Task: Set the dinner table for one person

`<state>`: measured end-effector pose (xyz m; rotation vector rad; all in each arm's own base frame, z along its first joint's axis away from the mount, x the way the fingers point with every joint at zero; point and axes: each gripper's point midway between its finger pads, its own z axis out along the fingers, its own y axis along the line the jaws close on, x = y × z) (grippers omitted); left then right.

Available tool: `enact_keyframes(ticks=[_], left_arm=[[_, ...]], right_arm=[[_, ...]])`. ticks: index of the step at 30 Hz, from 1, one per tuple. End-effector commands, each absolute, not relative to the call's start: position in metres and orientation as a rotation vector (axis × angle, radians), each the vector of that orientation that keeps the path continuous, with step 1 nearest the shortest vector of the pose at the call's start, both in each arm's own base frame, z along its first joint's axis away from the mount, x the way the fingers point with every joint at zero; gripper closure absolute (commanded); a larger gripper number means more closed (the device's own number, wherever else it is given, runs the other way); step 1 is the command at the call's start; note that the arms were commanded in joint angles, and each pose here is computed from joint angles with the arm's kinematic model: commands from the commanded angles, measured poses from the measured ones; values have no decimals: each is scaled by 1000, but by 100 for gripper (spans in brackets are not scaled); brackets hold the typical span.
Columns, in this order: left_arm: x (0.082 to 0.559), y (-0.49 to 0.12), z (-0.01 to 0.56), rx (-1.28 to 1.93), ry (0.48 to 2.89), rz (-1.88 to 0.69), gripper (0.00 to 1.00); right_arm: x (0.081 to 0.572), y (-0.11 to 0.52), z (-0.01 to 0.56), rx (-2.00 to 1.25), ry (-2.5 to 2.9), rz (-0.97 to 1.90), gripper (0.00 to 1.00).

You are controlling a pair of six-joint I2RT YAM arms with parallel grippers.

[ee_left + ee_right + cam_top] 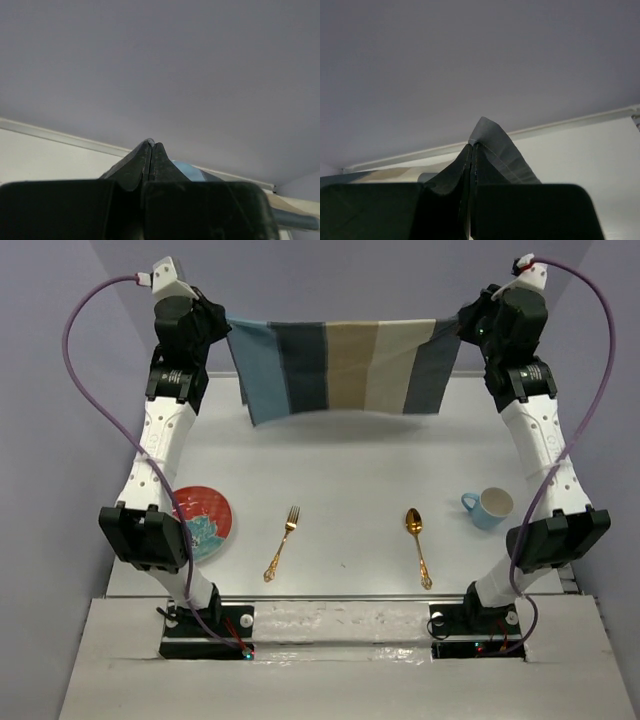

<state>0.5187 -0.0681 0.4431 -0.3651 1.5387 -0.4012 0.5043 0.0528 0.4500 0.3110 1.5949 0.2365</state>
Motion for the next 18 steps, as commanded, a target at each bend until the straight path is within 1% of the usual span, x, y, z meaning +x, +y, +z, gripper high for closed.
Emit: enact_keyframes(ticks=[1, 4, 5, 6, 7, 8, 9, 10, 11, 12, 13, 14, 15, 16, 18], left_arm=[[468, -63, 530, -304, 1328, -456, 100], [466, -66, 498, -318, 1370, -477, 100], [473, -67, 456, -336, 1431, -473, 100], [470, -67, 442, -358, 1439, -493, 100], [472, -67, 415, -377, 1478, -496, 100], [474, -66, 362, -411, 1551, -493, 100], [473, -65, 336, -434, 1581, -499, 100], [469, -64, 287, -483, 1649, -505, 100], [466, -64, 261, -501, 1691, -499, 100], [463, -64, 239, -522, 1727, -495, 100], [454, -64, 206, -553, 1769, -499, 100], [451, -63, 185, -573, 1804, -492, 100], [448, -64, 176, -583, 1815, -495, 100], [441, -63, 152, -607, 1861, -487, 97], [435, -70, 138, -613, 1884, -531, 96]], right_arm=[[469, 43, 505, 288, 1453, 244, 100], [471, 48, 461, 306, 1522, 273, 100], [476, 52, 415, 317, 1590, 282, 100], [472, 54, 397, 318, 1615, 297, 100], [472, 55, 372, 335, 1649, 301, 100], [471, 55, 322, 368, 1731, 299, 100], [470, 57, 295, 380, 1777, 303, 100], [470, 59, 275, 388, 1799, 312, 100], [466, 61, 249, 398, 1850, 316, 100], [457, 65, 211, 414, 1928, 333, 100], [458, 66, 191, 423, 1954, 338, 100], [449, 69, 166, 429, 2009, 352, 100], [451, 69, 164, 428, 2008, 351, 100], [444, 71, 145, 426, 2046, 355, 100], [438, 70, 132, 433, 2074, 348, 100]])
